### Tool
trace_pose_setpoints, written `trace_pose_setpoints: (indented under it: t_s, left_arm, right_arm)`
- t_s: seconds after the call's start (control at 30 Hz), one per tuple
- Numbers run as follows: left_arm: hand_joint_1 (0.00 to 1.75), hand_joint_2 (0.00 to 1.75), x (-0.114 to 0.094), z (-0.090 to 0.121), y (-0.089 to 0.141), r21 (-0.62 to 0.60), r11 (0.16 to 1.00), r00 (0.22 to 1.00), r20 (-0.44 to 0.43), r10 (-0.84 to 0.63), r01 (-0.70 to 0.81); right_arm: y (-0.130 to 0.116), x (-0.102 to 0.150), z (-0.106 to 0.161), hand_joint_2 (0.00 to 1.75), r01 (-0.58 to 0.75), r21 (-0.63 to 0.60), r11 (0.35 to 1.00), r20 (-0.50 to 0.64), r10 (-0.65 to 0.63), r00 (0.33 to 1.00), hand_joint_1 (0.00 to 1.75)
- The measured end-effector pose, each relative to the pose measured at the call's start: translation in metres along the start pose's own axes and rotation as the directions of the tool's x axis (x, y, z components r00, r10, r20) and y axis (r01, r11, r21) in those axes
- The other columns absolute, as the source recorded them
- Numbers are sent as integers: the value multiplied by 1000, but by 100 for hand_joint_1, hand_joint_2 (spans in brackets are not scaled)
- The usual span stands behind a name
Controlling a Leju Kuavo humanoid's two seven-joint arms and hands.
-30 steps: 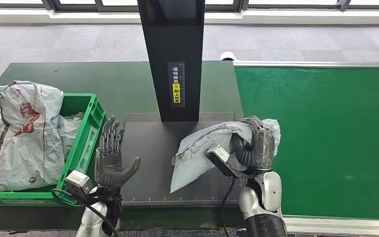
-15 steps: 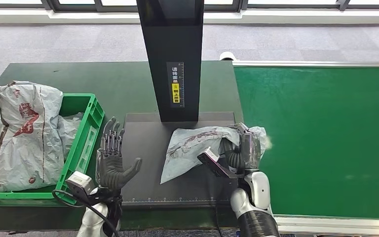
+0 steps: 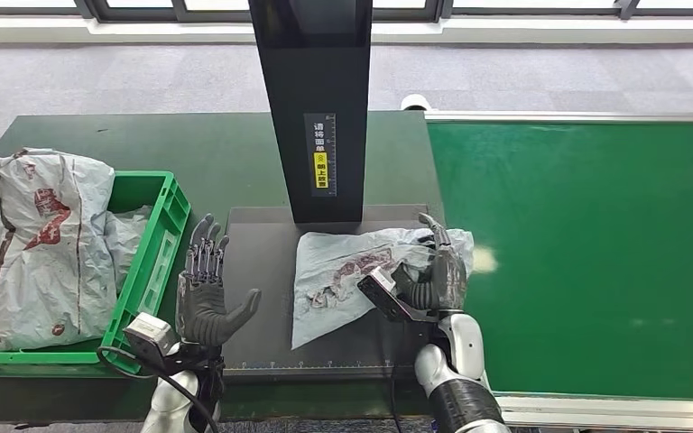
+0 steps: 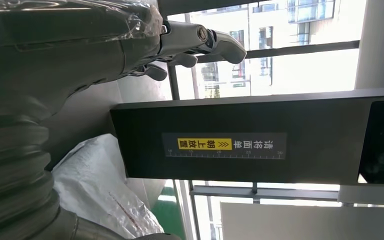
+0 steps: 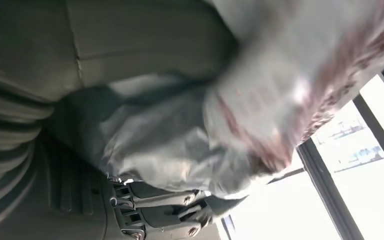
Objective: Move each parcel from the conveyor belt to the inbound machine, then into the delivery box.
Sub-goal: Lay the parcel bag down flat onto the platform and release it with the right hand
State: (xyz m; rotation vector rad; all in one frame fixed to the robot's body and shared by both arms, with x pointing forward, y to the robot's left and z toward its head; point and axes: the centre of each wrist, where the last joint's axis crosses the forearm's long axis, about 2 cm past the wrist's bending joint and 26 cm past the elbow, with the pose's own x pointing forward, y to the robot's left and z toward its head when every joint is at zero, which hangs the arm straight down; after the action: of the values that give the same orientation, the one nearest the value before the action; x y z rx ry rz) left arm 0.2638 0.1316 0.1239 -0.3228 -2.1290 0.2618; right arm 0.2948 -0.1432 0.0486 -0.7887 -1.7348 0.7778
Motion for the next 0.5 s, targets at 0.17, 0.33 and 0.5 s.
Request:
trace_pose_setpoints:
  t_s: [0.17,0.33,0.5]
  left_arm:
    - [0,175,0,0,0,3,1000,1000,0,-7,7]
    - [0,175,0,0,0,4,1000,1000,0,-8,8]
    - [0,175,0,0,0,4,1000,1000,0,-8,8]
  right_arm:
    - [5,0,2,175,54,16,998,-25,-54,998,0]
    - [10,-1,4,175,109,31,994,-47,-107,993,0]
    - [11,-1,4,175,115,43,992,-50,-113,992,0]
